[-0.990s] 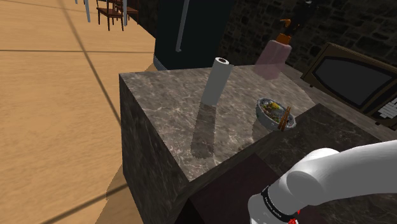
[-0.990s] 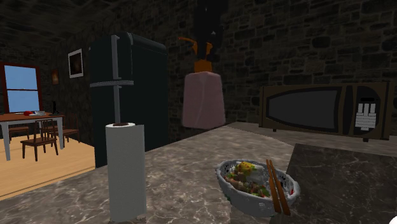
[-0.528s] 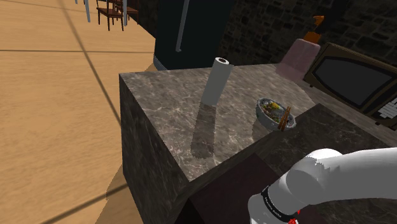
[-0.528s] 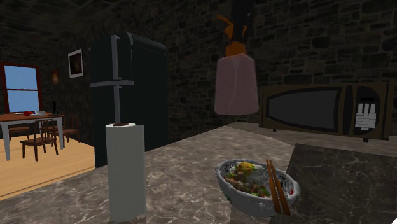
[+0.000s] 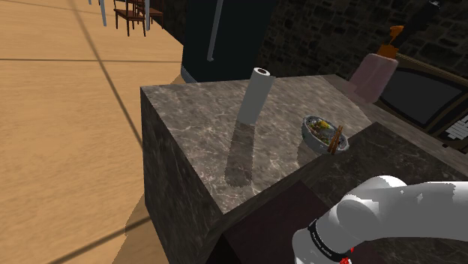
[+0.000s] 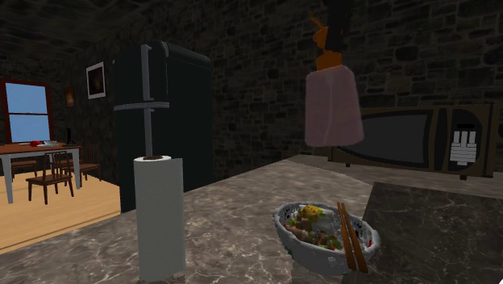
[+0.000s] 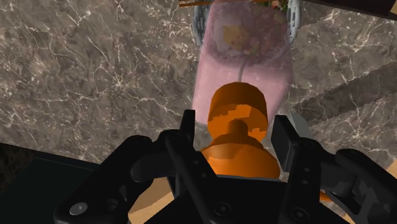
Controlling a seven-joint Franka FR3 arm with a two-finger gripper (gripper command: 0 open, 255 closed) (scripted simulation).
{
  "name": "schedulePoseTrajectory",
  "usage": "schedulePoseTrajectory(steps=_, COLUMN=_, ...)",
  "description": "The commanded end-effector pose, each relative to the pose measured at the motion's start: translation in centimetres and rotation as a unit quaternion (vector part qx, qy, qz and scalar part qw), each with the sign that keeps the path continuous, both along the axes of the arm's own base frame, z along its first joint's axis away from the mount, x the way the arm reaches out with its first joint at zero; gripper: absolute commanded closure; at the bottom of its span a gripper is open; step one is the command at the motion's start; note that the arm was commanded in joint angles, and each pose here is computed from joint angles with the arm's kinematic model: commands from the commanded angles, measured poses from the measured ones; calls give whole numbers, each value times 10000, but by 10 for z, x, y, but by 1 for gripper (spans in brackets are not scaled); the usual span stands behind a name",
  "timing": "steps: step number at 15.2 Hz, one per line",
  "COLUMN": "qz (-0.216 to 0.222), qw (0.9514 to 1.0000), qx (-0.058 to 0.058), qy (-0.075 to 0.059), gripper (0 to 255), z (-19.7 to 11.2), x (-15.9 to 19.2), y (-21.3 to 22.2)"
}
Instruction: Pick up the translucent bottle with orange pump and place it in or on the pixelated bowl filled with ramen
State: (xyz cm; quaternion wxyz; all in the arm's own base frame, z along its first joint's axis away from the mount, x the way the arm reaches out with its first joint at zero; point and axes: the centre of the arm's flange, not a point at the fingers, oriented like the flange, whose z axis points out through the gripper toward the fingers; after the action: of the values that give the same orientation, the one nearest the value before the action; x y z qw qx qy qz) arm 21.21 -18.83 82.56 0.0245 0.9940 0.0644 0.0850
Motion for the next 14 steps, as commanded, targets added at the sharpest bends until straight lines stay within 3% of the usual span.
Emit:
schedulePoseTrajectory(steps=1, qz=1, qw=10000, qx=-1, qy=0, gripper=255, z=-11, x=0, y=-1)
schedulePoseTrajectory(steps=14, qz=1, qw=10000, qx=-1, qy=0, gripper=255, z=-80, x=0, y=-1)
